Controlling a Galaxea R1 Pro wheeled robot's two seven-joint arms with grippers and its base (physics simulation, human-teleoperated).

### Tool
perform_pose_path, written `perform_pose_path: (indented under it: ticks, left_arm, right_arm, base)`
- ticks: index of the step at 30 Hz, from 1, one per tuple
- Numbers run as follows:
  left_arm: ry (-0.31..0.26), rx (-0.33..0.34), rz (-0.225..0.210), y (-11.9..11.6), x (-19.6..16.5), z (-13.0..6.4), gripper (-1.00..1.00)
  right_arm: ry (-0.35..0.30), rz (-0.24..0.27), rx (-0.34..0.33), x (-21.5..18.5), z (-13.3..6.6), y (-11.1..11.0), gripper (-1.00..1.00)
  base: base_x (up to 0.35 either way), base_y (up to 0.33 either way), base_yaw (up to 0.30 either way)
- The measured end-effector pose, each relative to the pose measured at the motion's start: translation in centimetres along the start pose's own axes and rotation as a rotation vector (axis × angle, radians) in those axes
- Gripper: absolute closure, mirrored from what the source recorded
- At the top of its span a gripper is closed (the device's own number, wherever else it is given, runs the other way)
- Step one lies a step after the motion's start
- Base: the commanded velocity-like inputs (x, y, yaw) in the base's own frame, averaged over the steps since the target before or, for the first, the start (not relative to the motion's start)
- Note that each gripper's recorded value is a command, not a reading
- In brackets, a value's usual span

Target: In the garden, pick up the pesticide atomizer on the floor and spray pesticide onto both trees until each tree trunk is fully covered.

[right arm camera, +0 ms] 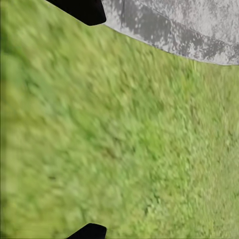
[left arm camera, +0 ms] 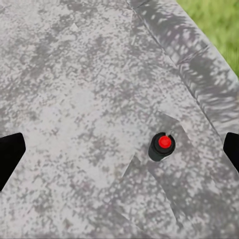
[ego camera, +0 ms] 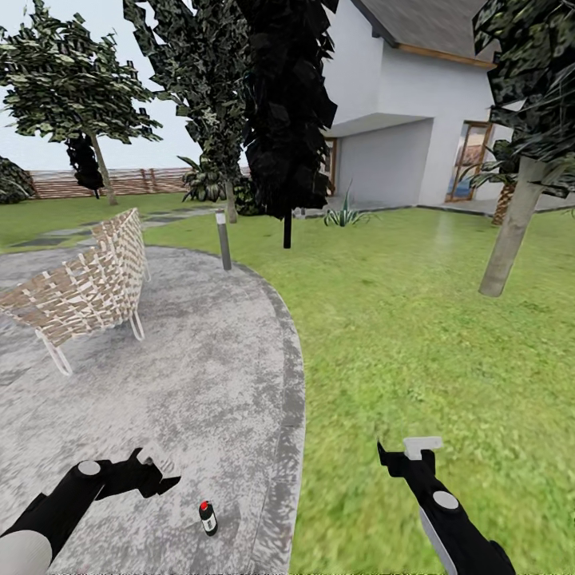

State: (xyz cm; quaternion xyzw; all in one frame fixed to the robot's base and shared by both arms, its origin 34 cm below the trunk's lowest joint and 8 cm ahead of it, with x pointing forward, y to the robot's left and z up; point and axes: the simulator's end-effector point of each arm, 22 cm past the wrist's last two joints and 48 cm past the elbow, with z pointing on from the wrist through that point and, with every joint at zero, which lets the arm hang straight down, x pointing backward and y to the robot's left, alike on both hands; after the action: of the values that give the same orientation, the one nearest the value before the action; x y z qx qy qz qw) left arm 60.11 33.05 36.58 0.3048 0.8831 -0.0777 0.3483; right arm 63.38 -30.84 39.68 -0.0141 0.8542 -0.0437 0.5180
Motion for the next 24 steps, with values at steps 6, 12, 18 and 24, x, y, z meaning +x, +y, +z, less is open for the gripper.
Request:
perform_pose_path:
  ticks: [6, 12, 18, 24]
  left_arm:
    - [0.019, 0.010, -0.009, -0.5, 1.7, 1.1, -1.00]
    - [0.052, 0.030, -0.020, -1.1, 3.8, 1.9, -1.00]
    - [0.080, 0.043, -0.036, -1.5, 5.4, 2.5, -1.00]
    - [0.104, 0.054, -0.049, -1.9, 6.6, 3.2, -1.00]
  right_arm:
    - [0.021, -0.001, -0.001, 1.9, 0.5, 0.1, -1.00]
    - [0.051, -0.005, -0.005, 3.6, 0.9, 0.4, -1.00]
    - [0.073, -0.004, -0.008, 4.9, 1.2, 0.6, -1.00]
    - [0.097, -0.005, -0.011, 6.3, 1.5, 0.8, -1.00]
  base:
    - [0.000, 0.000, 0.000]
    - [0.000, 0.000, 0.000]
    - [0.000, 0.000, 0.000]
    - [0.000, 0.000, 0.000]
